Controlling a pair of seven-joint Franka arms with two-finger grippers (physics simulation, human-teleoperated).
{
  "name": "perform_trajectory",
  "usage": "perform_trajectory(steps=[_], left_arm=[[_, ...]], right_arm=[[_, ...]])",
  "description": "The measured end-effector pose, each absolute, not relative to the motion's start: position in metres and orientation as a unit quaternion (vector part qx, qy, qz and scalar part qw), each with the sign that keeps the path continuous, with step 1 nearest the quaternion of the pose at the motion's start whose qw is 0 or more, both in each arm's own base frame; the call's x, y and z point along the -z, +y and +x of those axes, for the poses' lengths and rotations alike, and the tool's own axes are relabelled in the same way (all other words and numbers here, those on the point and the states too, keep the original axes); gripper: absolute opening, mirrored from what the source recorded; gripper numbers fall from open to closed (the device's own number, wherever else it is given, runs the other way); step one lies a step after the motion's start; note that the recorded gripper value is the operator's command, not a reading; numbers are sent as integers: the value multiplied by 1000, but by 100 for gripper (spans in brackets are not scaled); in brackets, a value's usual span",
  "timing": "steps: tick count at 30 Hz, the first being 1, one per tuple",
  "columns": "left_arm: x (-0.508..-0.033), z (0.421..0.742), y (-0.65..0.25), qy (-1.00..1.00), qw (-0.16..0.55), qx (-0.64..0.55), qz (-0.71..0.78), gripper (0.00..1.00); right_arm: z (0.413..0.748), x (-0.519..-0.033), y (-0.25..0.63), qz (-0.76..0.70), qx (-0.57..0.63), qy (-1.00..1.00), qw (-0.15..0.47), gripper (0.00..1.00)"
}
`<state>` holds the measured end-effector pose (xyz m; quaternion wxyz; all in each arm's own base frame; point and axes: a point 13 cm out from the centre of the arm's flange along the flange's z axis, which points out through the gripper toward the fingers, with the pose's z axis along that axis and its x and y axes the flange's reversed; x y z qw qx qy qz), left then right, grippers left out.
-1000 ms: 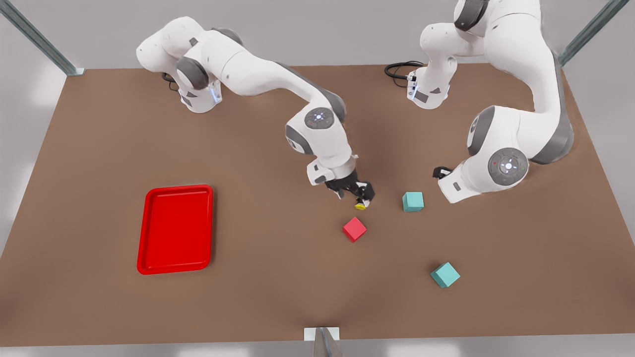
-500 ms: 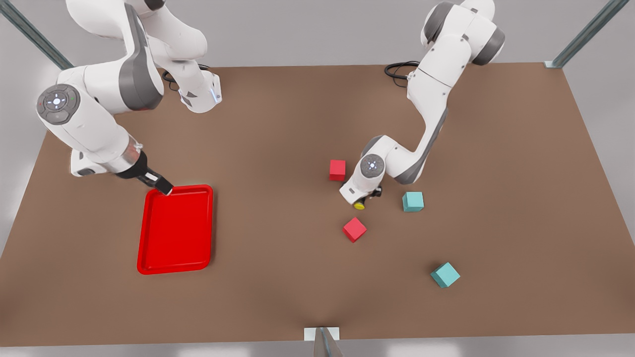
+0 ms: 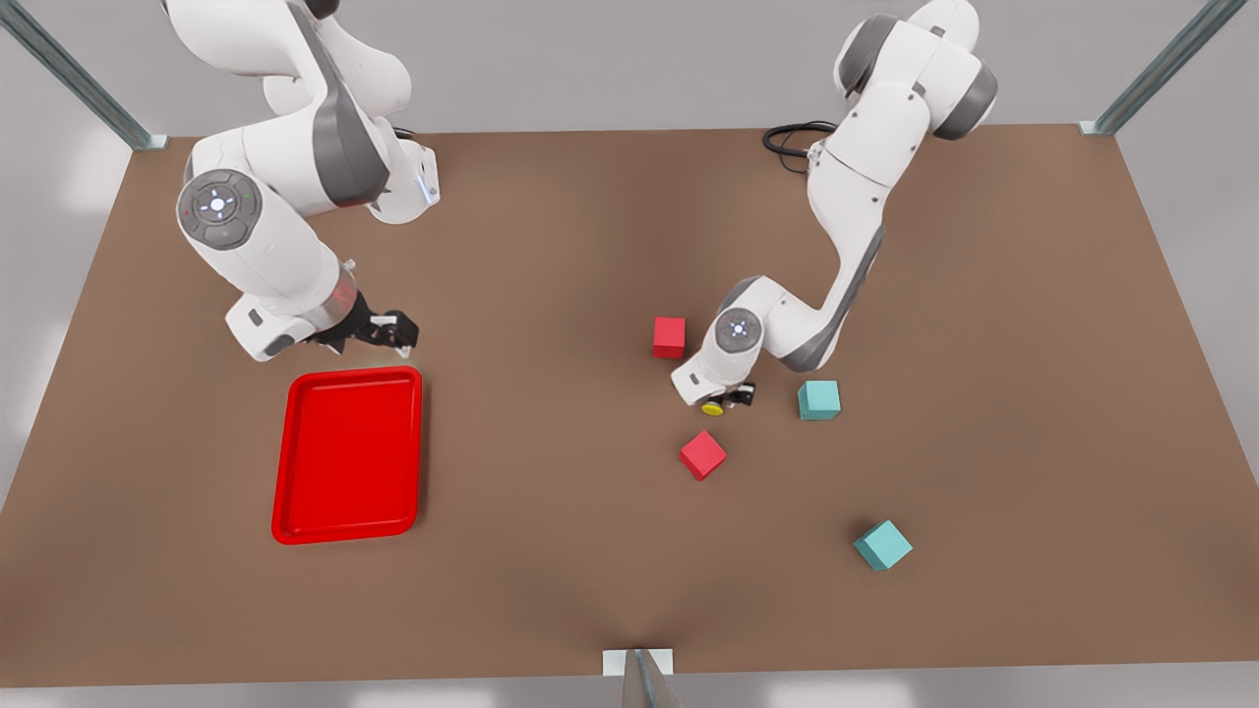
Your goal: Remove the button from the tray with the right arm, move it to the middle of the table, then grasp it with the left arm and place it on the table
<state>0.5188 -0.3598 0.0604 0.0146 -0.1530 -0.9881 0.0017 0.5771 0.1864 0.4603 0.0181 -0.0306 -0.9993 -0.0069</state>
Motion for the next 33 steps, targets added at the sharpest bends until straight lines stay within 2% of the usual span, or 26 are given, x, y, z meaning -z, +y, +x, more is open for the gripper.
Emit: perform_trajectory(steps=[15,25,28,33], left_arm=[[-34,492,-352,-975,53,8,-217,100],[-37,500,-343,-973,52,7,-227,59],[-37,501,-340,-972,53,8,-229,54],[-36,500,-341,-970,54,8,-235,53]], right_arm=[[576,-460,186,35,8,-999,20,100],[576,-460,187,57,9,-998,20,100],[575,-460,187,62,9,-998,20,100],[577,-462,186,67,10,-998,17,100]])
